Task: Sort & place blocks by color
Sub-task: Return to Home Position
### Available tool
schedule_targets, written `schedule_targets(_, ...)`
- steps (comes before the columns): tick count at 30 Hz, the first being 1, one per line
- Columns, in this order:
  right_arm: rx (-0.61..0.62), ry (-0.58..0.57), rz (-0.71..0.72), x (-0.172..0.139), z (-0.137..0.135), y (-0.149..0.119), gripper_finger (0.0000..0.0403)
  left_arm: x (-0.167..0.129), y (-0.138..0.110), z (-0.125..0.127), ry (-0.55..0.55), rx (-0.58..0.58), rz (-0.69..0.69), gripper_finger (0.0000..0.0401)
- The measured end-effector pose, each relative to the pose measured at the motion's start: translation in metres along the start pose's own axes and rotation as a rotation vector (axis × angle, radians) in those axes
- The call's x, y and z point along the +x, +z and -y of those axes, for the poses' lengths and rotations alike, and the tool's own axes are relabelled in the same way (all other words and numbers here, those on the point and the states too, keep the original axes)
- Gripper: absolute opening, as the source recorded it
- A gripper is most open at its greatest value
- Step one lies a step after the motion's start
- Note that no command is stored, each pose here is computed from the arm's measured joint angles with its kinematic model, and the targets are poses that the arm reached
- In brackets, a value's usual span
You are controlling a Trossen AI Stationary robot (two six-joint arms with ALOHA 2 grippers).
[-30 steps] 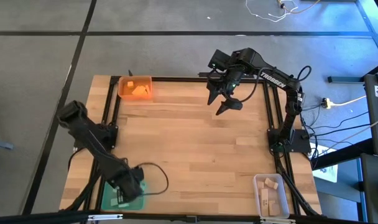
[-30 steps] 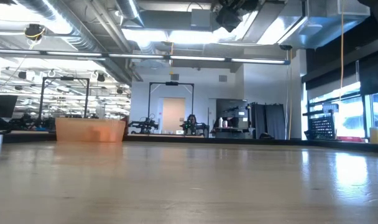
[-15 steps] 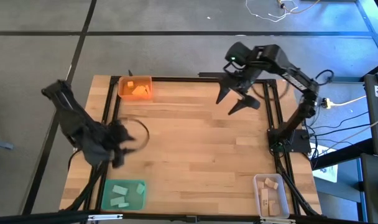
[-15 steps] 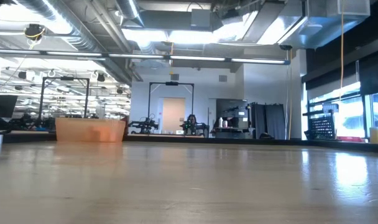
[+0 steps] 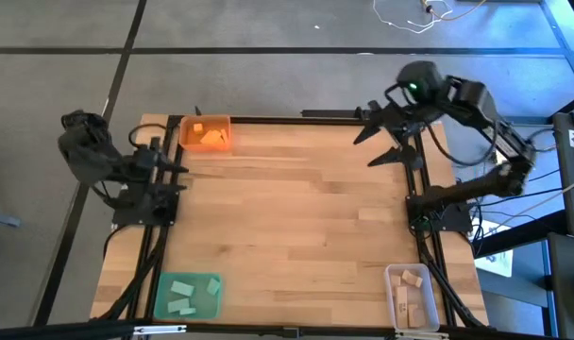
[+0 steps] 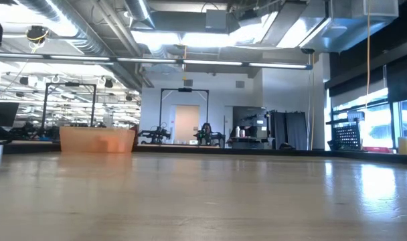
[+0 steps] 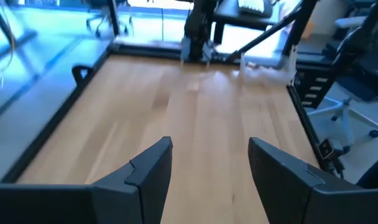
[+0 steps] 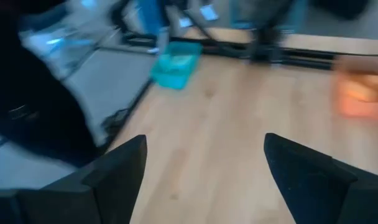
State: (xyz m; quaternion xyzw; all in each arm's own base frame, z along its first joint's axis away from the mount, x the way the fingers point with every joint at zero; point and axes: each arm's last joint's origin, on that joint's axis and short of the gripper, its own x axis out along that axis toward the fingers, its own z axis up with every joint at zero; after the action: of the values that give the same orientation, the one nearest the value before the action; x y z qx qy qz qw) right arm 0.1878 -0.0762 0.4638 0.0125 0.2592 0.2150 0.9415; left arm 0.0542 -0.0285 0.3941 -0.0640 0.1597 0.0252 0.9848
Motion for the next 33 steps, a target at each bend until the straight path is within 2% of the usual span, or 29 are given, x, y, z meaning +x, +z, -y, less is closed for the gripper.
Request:
schedule_targets(5, 0.055, -0.222, 0.084, -0.006, -0.015, -0.028, 0.0323, -0.011, 0.002, -0.014, 0.032, 0.072, 0.075, 0.0202)
schedule_targets(13, 0.077, -0.402, 0.276, -0.013, -0.050, -0.076, 0.0323, -0.022, -0.005, -0.031, 0.067, 0.157, 0.118, 0.0202)
schedule_targets(19, 0.160, -0.408, 0.347, -0.014, -0.068, -0.110, 0.0323, -0.037, -0.017, -0.055, 0.049, 0.082, 0.176, 0.0202)
schedule_targets(25, 0.155, -0.458, 0.408, -0.016, -0.080, -0.137, 0.0323, -0.044, -0.031, -0.071, 0.039, 0.096, 0.202, 0.0202)
schedule_targets(33, 0.102, -0.496, 0.505, -0.013, -0.087, -0.165, 0.0323, -0.048, -0.065, -0.092, -0.057, -0.015, 0.283, 0.0202)
